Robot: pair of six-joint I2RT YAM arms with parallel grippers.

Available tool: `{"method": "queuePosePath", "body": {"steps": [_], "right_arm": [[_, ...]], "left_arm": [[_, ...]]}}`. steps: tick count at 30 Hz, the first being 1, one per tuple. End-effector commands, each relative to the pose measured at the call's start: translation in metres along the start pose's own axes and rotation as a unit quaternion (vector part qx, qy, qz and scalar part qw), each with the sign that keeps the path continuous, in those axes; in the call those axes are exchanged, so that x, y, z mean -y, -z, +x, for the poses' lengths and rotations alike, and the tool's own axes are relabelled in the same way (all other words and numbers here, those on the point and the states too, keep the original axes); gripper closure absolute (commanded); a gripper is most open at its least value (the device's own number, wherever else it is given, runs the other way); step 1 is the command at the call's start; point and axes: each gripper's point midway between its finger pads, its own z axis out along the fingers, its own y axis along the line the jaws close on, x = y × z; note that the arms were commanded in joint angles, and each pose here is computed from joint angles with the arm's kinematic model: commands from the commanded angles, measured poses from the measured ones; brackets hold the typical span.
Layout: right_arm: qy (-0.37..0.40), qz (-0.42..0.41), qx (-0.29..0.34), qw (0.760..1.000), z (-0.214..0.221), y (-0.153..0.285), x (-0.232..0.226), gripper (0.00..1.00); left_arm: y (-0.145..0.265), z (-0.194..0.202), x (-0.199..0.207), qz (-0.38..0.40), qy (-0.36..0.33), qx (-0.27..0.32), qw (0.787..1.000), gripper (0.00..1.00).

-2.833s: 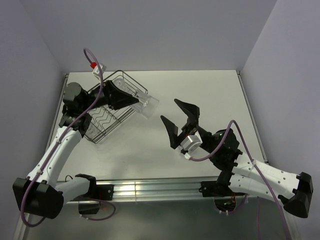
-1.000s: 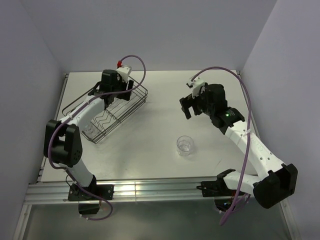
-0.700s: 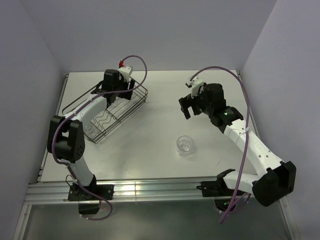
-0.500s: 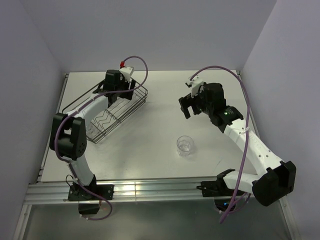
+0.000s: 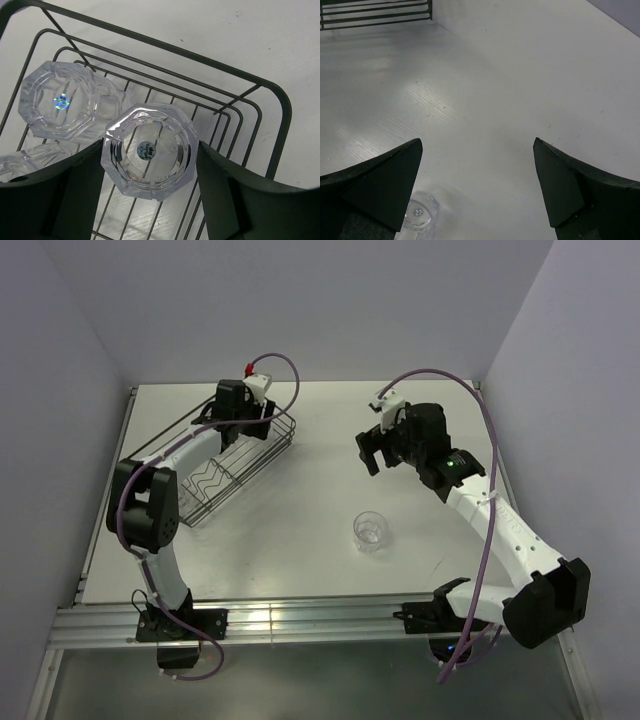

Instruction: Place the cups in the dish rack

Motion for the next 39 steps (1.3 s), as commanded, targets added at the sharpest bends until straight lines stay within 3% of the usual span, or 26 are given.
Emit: {"method": "queuePosePath", "body": {"steps": [1, 12, 25, 30, 34, 36, 37, 39], "right_arm": [[0.001, 0.001, 0.031, 1.0, -0.026, 0.002, 0.004, 0.0], [0.0, 0.0, 0.03, 1.0, -0.026, 0.0, 0.004, 0.0], [0.003, 0.0, 0.032, 0.999, -0.028, 0.0, 0.004, 0.0], [0.004, 0.0, 0.033, 0.999, -0.03, 0.001, 0.004, 0.0], [0.004, 0.0, 0.035, 0.999, -0.031, 0.002, 0.004, 0.0], [0.004, 0.0, 0.036, 0.999, -0.032, 0.002, 0.004, 0.0], [0.004, 0.0, 0.036, 0.999, -0.032, 0.002, 0.004, 0.0], [0.004, 0.001, 0.036, 0.999, -0.033, 0.003, 0.005, 0.0]], "left_arm": [[-0.001, -0.035, 0.006, 0.012, -0.002, 0.051, 0.999, 1.0], [-0.005, -0.023, 0.018, 0.028, 0.0, 0.038, 0.999, 0.93], [-0.007, -0.015, 0.019, 0.024, 0.003, 0.024, 0.999, 0.5], [-0.003, -0.018, 0.017, 0.019, 0.005, 0.022, 1.0, 0.38], [0.002, -0.026, 0.018, 0.022, 0.007, 0.03, 0.999, 0.19], [0.004, -0.028, 0.018, 0.022, 0.007, 0.03, 0.999, 0.16], [0.004, -0.028, 0.018, 0.02, 0.007, 0.029, 0.999, 0.08], [0.006, -0.03, 0.017, 0.019, 0.006, 0.03, 0.999, 0.05]]}}
